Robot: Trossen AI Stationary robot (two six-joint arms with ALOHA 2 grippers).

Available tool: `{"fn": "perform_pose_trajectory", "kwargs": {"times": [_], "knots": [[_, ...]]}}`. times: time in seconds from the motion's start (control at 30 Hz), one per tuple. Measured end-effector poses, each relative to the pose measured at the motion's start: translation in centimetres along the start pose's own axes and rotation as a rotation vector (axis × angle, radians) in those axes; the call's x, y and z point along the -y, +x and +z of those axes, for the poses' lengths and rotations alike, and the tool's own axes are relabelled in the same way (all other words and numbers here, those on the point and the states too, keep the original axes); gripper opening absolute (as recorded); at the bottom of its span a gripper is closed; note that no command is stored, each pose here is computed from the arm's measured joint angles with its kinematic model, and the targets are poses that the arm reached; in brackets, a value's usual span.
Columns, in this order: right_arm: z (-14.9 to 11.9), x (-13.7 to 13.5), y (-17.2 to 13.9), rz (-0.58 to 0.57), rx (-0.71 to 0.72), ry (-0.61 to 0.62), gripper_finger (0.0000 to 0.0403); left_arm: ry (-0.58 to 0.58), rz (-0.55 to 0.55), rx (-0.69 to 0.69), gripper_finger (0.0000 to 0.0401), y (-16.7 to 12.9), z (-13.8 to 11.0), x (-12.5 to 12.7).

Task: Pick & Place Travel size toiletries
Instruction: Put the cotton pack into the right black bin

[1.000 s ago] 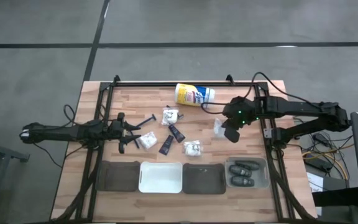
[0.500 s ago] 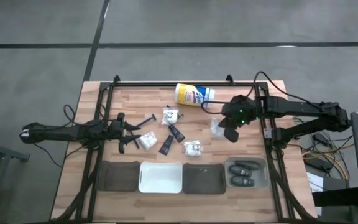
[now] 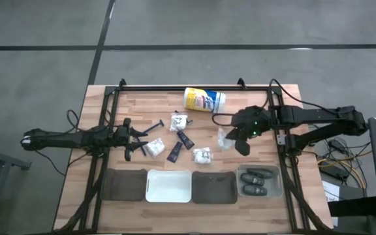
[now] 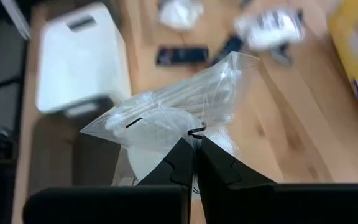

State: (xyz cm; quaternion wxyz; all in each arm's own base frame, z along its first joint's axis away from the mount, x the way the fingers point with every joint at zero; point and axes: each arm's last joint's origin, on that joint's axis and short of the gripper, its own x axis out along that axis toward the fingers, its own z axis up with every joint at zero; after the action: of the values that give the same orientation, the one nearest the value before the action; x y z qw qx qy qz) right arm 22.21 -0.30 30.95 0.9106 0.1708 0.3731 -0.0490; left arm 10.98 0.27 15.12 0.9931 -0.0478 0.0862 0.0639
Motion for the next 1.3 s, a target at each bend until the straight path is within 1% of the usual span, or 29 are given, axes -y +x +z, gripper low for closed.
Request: {"fn": "perform_pose_trajectory", "kwargs": {"times": [0.17,0.23,0.33,0.6,0.7,0.8,0.9,1.03,1.3], "knots": [[0.5,-1.5,0.4,0.069,0.111,-0.053,0.0008,0.000,0.000,0.000,0.0171,0.0,0.0,0.0],[0.4,-2.1,0.8,0.082,0.130,-0.086,0.0008,0.000,0.000,0.000,0.0171,0.0,0.0,0.0],[0.2,-2.9,1.8,0.100,0.113,-0.129,0.0008,0.000,0.000,0.000,0.0171,0.0,0.0,0.0],[-1.1,-5.8,4.6,0.165,0.037,-0.188,0.0008,0.000,0.000,0.000,0.0171,0.0,0.0,0.0],[-1.9,-7.1,4.9,0.200,0.011,-0.217,0.0008,0.000,0.000,0.000,0.0171,0.0,0.0,0.0],[-2.2,-8.4,4.6,0.249,0.033,-0.223,0.0008,0.000,0.000,0.000,0.0171,0.0,0.0,0.0],[-2.5,-9.3,4.4,0.231,0.075,-0.227,0.0008,0.000,0.000,0.000,0.0171,0.0,0.0,0.0],[-3.4,-10.0,4.4,0.192,0.091,-0.248,0.0008,0.000,0.000,0.000,0.0171,0.0,0.0,0.0],[-4.9,-9.5,5.9,0.211,0.138,-0.224,0.0008,0.000,0.001,0.000,0.0171,0.0,0.0,0.0]]}}
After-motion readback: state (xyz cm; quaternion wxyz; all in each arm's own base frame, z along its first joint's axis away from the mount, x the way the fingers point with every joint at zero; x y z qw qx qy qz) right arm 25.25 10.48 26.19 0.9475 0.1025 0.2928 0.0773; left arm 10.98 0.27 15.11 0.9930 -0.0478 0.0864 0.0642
